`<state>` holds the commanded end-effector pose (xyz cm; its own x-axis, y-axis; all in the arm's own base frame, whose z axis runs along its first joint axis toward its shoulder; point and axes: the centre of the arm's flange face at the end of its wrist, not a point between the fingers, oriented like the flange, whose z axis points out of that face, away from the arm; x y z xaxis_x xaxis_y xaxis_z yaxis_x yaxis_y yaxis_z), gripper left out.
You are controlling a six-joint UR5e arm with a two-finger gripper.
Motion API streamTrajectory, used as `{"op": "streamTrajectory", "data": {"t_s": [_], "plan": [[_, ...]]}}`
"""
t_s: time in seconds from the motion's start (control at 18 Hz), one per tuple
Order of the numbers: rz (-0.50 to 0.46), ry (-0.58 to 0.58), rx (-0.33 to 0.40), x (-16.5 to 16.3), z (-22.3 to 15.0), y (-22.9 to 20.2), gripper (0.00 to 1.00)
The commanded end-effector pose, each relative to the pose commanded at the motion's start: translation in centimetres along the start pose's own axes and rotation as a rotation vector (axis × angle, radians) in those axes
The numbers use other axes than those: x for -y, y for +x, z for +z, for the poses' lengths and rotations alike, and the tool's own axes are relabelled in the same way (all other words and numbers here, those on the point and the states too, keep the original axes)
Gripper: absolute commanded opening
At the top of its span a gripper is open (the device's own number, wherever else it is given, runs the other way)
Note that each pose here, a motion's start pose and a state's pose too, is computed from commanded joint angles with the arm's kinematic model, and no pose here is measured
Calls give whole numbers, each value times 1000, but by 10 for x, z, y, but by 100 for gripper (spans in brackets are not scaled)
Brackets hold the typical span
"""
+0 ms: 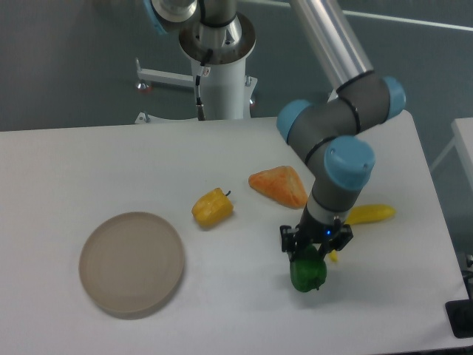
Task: Pick up the green pepper from the table
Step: 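Lift the grasped green pepper up off the table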
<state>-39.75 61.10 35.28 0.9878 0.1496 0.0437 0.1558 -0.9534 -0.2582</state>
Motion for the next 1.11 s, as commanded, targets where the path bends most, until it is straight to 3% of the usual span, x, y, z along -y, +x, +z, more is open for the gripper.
{"op": "streamTrajectory", "data": {"t_s": [0.39, 0.61, 0.72, 1.11], "plan": [[274, -62, -4, -27, -37, -24, 16], [586, -231, -3, -48, -48, -34, 16], [700, -252, -19, -51, -51, -38, 16], [847, -275, -38, -54, -48, -42, 16]]}}
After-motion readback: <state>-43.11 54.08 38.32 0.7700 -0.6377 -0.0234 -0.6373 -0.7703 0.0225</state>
